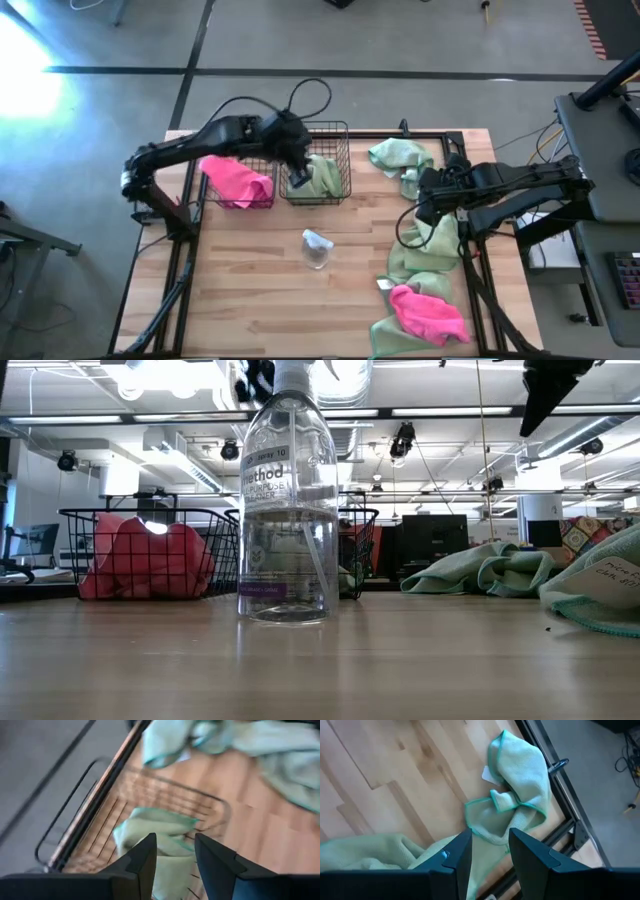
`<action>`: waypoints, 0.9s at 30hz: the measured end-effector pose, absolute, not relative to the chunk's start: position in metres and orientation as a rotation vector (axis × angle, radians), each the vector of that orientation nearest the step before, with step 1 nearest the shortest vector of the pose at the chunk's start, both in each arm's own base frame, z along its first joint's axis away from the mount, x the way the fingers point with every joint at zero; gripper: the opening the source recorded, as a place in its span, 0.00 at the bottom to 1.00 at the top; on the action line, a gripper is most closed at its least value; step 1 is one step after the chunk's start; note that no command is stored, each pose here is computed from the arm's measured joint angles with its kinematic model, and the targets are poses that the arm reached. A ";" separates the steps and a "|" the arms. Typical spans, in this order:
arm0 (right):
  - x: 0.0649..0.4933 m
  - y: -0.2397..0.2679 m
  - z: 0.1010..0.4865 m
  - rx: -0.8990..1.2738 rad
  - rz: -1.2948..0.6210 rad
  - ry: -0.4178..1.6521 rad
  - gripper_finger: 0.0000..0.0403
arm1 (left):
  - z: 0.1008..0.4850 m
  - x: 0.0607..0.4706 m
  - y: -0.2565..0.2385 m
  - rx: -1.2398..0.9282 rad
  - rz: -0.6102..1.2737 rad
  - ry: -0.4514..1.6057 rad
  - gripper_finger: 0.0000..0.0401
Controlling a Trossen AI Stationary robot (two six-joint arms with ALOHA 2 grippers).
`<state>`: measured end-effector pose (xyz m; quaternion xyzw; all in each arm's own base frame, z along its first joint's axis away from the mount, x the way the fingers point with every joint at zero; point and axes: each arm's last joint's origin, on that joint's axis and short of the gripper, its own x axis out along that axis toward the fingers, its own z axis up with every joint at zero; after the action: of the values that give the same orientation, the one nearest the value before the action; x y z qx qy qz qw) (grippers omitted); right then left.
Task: Sort microfiber towel by color & place in baskets
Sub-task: Put the top green microfiber towel into the right black wire basket
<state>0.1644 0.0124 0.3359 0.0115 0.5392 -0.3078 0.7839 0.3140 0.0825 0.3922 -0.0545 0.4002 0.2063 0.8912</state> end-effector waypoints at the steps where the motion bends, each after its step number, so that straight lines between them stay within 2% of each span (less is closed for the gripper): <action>1: 0.164 0.012 0.336 0.022 -0.661 1.163 0.31 | 0.398 0.309 0.075 -0.085 0.401 0.817 0.29; 9: 0.150 0.009 0.337 -0.007 -0.625 1.085 0.31 | 0.432 0.261 0.033 -0.056 0.303 0.689 0.29; 15: 0.127 0.005 0.323 0.041 -0.630 0.920 0.31 | 0.416 0.225 0.014 -0.060 0.386 0.609 0.29; 18: 0.120 0.003 0.316 0.077 -0.640 0.800 0.31 | 0.403 0.216 0.006 -0.064 0.353 0.528 0.29; 24: 0.107 -0.006 0.308 0.033 -0.903 0.547 0.31 | 0.379 0.212 -0.005 -0.093 0.291 0.334 0.29; 27: 0.105 -0.009 0.302 -0.006 -1.026 0.484 0.31 | 0.369 0.213 -0.007 -0.108 0.276 0.281 0.29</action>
<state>0.1051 -0.0085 0.3016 -0.0030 0.2291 -0.4861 0.8433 0.2132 -0.0071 0.3686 -0.0536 0.1393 0.1372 0.9792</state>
